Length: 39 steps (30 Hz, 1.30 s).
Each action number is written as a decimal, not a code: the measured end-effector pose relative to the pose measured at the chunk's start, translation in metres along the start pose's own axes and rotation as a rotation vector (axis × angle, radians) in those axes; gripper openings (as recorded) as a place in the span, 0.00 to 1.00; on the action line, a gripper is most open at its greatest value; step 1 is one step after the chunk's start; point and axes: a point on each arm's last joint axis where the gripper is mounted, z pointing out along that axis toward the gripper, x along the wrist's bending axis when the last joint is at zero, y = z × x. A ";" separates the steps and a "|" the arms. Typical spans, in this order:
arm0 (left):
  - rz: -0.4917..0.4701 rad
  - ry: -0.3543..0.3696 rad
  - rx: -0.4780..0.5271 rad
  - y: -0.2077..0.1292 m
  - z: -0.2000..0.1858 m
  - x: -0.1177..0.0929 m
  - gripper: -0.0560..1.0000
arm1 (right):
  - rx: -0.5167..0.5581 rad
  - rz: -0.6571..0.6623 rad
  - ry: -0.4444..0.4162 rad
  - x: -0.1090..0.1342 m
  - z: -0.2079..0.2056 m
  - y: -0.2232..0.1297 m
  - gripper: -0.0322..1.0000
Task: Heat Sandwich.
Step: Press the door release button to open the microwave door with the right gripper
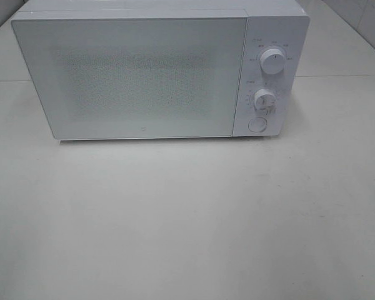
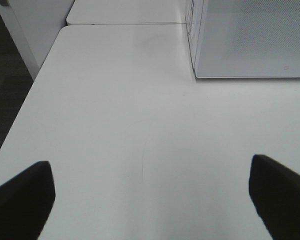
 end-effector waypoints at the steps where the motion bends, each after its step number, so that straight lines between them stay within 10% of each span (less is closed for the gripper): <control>1: 0.000 0.000 0.000 0.000 0.000 0.000 0.99 | 0.000 0.000 0.000 0.000 0.000 0.000 0.77; 30: 0.000 0.000 0.000 0.000 0.000 0.000 0.99 | 0.014 0.058 0.010 0.003 0.134 0.022 0.77; 39: 0.000 0.000 0.000 0.000 0.000 0.000 0.99 | -0.145 0.056 0.028 0.003 0.157 -0.014 0.77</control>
